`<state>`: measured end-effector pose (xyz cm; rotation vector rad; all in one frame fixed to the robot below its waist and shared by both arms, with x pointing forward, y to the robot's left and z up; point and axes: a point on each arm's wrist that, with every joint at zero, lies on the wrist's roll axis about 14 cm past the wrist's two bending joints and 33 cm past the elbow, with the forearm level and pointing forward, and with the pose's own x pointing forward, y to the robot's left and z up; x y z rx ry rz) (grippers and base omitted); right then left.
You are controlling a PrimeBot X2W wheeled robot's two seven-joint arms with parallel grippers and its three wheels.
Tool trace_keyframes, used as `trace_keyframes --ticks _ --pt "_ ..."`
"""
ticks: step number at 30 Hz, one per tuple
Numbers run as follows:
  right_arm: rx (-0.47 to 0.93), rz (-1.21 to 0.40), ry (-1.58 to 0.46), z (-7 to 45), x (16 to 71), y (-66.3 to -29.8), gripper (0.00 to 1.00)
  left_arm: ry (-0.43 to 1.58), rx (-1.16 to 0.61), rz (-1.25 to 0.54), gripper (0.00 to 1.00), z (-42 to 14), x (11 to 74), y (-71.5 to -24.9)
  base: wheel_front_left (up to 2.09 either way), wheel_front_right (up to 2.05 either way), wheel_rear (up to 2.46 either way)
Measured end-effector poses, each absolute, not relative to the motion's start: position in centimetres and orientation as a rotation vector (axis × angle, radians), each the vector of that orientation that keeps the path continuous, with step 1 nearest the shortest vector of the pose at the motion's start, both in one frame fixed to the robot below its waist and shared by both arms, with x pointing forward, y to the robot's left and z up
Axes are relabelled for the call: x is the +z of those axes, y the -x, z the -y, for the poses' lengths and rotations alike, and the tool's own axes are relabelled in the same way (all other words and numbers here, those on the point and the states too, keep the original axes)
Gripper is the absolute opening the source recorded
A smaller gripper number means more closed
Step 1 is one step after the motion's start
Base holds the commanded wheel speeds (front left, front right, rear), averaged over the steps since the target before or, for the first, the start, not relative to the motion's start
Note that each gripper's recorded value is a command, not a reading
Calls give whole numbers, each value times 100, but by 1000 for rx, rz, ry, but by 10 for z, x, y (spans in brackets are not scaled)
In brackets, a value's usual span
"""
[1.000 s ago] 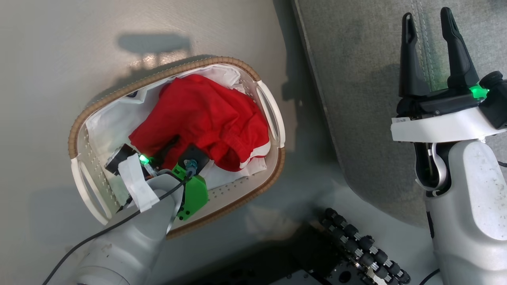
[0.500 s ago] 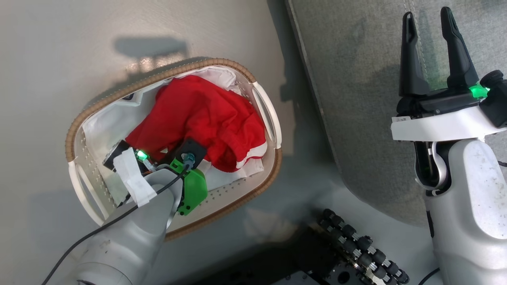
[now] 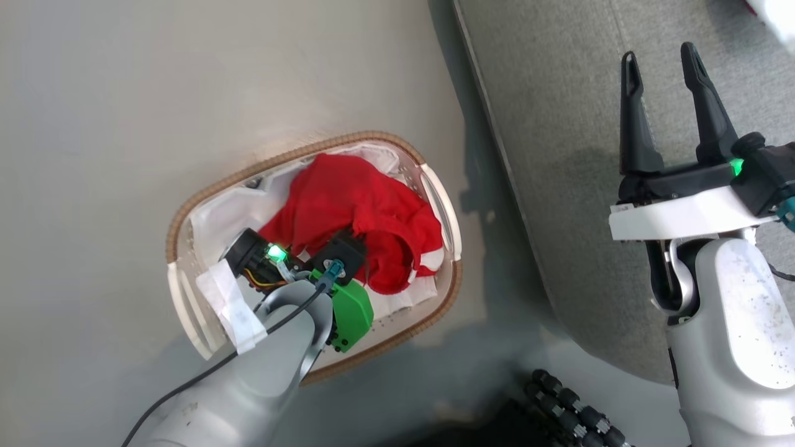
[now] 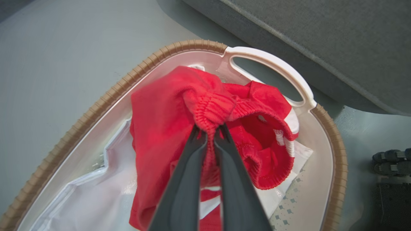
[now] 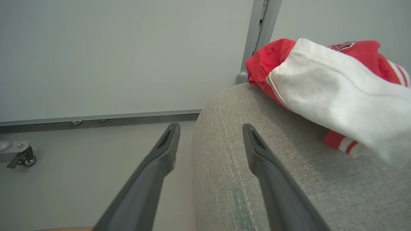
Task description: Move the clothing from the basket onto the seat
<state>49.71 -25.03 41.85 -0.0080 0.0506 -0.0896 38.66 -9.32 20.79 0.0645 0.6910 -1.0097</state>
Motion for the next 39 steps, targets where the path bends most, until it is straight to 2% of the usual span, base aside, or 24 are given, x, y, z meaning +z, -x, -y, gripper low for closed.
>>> trace_keyframes --ticks 14,28,39 --pt "-64 6 9 233 468 -453 100 -48 -917 -311 0 77 352 -421 0 0 0" --pt "14 111 -30 200 518 -397 100 -280 -873 97 0 46 508 -440 0 0 0" --pt "101 216 -35 171 555 -379 100 -413 -793 438 0 32 655 -442 0 0 0"
